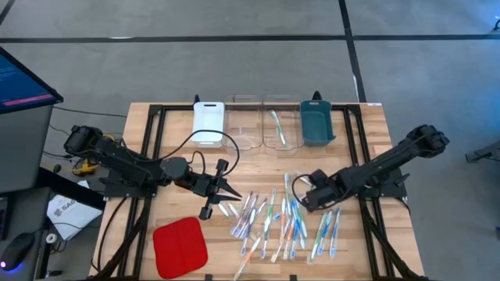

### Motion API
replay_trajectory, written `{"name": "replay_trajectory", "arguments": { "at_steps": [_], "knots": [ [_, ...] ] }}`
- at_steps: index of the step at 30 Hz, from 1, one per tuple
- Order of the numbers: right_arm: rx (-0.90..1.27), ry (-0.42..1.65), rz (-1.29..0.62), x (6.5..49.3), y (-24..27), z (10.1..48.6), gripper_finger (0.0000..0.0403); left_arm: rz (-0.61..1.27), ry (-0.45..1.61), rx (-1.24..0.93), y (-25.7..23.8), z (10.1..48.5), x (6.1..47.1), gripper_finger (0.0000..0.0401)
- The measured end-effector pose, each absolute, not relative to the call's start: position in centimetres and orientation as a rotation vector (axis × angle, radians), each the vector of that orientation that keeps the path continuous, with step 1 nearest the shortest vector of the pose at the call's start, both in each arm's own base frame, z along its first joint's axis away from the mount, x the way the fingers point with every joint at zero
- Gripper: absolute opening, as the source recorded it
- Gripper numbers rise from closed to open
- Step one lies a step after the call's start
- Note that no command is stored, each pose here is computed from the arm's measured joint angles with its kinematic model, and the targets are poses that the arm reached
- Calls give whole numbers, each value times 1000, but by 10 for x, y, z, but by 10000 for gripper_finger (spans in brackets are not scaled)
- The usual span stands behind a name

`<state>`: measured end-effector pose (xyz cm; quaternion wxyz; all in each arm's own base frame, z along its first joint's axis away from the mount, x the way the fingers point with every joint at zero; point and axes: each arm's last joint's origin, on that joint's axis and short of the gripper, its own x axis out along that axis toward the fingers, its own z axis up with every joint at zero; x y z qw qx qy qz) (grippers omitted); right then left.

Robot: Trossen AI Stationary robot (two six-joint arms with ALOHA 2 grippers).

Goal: Pick & Place Toothbrushes
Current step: Put the green tooth brush into the right transparent bin

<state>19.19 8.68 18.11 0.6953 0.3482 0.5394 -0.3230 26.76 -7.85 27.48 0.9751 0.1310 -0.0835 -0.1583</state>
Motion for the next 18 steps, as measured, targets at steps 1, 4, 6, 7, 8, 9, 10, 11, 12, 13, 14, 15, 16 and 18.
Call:
{"name": "replay_trajectory", "arguments": {
  "at_steps": [1,4,6,7,8,9,10,11,12,13,14,15,16,18],
  "knots": [
    [793,1201,-729,190,90,181,7,-319,-168,264,-79,275,268,33],
    [816,1201,-743,185,99,181,7,-319,-168,264,-79,275,268,33],
    [796,1212,-756,181,102,180,7,-319,-168,264,-78,275,268,33],
    [773,1209,-769,181,102,178,7,-319,-168,264,-78,275,268,33],
    [741,1203,-780,180,102,177,7,-319,-168,264,-78,275,268,33],
    [701,1199,-785,179,101,177,7,-319,-168,264,-78,275,268,33],
    [651,1194,-779,180,100,175,8,-319,-169,264,-78,275,268,33],
    [603,1192,-764,183,99,173,9,-319,-169,264,-79,275,268,33],
    [551,1199,-753,184,98,171,10,-319,-169,264,-78,275,268,33],
    [512,1214,-745,186,97,168,11,-319,-169,264,-78,275,268,33],
    [484,1227,-738,187,96,166,12,-319,-170,264,-79,275,268,33],
    [461,1240,-735,189,96,163,14,-319,-170,264,-78,275,268,33],
    [441,1255,-740,191,95,159,15,-319,-169,264,-79,275,268,33],
    [421,1275,-753,194,93,153,18,-319,-170,265,-78,275,268,33]
  ]
}}
